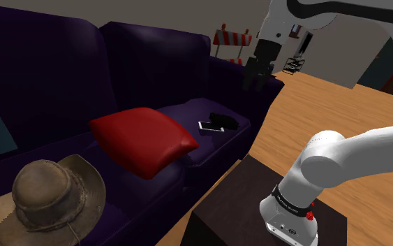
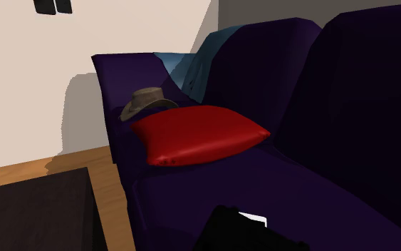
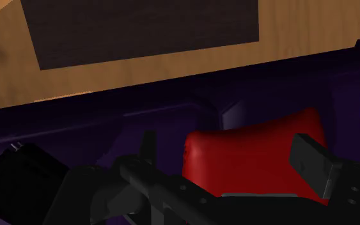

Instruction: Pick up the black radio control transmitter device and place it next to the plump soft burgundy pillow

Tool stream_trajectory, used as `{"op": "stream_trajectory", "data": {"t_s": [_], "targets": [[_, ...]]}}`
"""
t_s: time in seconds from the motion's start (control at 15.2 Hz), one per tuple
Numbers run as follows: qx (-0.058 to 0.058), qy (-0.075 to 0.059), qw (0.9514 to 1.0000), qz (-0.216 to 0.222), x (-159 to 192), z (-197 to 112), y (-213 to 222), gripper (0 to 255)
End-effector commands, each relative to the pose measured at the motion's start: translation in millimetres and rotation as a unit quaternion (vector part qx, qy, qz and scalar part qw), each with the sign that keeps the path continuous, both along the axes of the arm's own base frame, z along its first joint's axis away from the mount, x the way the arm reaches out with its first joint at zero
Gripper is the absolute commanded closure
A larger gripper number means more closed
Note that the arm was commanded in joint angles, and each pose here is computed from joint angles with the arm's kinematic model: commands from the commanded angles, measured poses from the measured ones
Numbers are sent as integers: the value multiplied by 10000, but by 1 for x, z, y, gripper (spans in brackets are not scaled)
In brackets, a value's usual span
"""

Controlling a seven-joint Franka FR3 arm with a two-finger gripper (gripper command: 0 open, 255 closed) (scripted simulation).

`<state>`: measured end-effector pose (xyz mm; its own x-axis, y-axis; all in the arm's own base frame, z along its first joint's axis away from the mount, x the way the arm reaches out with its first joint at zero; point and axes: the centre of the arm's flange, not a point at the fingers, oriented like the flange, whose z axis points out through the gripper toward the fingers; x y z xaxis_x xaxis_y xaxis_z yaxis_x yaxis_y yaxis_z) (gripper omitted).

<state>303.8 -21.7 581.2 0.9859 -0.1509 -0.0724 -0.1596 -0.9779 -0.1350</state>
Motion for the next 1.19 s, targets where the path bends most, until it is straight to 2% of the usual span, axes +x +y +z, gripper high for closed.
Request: {"op": "stream_trajectory", "data": {"t_s": [0.0, 0.26, 0.53, 0.79, 0.92, 1.12], "targets": [[0, 0, 10000, 0, 0, 0, 0, 0], [-672, -165, 9967, 432, 7, -49, 13, 0], [-1340, -330, 9867, 861, 16, -99, 19, 0], [-1998, -492, 9701, 1285, 25, -149, 20, 0], [-2323, -572, 9594, 1493, 31, -174, 18, 0], [-2802, -690, 9404, 1801, 40, -211, 12, 0]]}}
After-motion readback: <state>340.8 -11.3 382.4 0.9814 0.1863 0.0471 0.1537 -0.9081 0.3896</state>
